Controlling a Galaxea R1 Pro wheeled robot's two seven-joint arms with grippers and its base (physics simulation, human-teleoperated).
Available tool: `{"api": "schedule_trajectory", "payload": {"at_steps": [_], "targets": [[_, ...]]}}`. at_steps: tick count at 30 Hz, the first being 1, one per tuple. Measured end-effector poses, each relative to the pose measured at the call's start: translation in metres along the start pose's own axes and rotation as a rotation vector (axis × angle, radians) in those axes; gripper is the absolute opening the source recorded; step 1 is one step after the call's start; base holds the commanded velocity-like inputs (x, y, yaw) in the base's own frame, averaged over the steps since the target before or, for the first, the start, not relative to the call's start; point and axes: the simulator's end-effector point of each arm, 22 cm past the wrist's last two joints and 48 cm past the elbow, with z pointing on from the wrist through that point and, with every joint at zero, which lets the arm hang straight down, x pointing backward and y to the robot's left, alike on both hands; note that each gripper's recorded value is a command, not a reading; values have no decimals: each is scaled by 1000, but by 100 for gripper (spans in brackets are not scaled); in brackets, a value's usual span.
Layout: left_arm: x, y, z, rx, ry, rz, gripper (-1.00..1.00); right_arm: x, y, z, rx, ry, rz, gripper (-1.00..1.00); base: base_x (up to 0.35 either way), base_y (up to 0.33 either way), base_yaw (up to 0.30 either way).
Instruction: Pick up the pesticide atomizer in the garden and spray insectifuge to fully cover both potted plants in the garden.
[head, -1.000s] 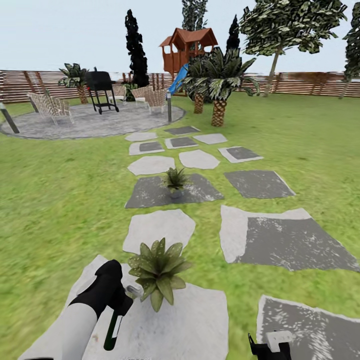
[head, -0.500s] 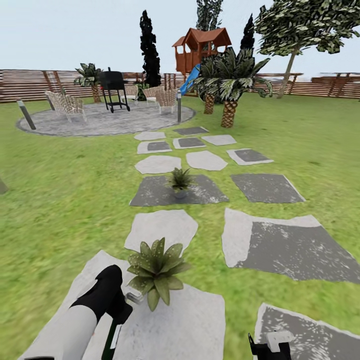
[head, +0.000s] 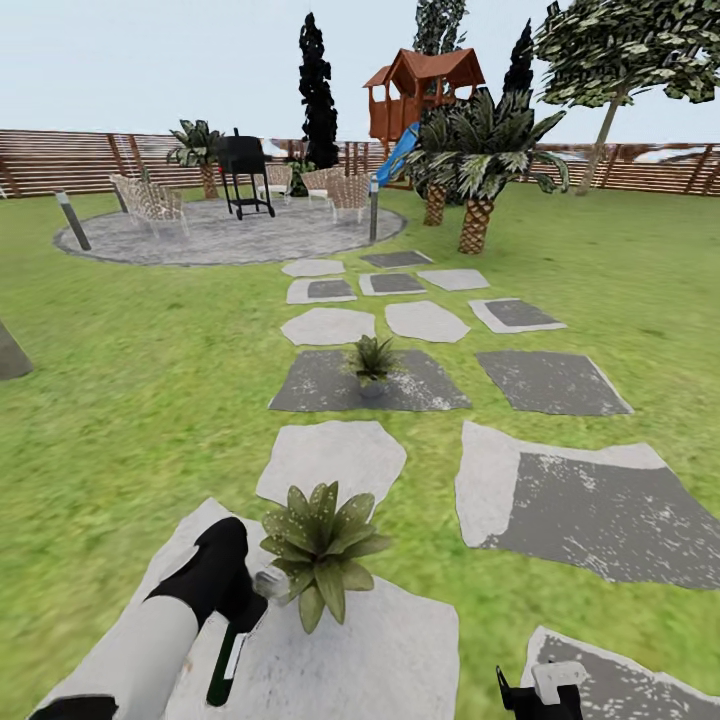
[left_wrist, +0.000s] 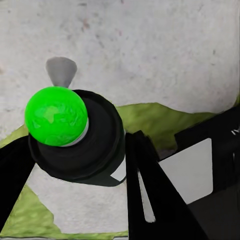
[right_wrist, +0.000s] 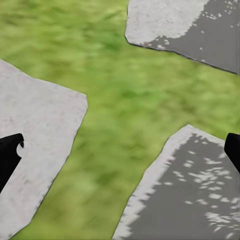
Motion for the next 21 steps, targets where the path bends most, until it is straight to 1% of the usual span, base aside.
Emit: {"api": "schedule_trajectory", "payload": {"at_steps": [1,2,5,9,13,17,21], "targets": [[-7,2,-8,6,-14,-2,-100,0,0,0,0,0,0,100,0,0,0],[-12,0,-13,26,-23,-5,-100,0,0,0,-1,0,0,100,0,0,0],[-26,-9,-27,80,-46,5,-100,0,0,0,-2,0,-1,100,0,0,0],[-31,-5,-36,62,-41,19,-100,0,1,0,-4,0,-1,100,0,0,0],[-39,-10,-43,84,-42,25,-100,1,1,0,-5,1,-1,100,0,0,0],[-50,-19,-53,114,-25,40,-100,1,1,0,-5,1,-1,100,0,0,0],[-67,-20,-72,116,-29,56,-100,1,2,0,-6,1,-1,100,0,0,0]]}}
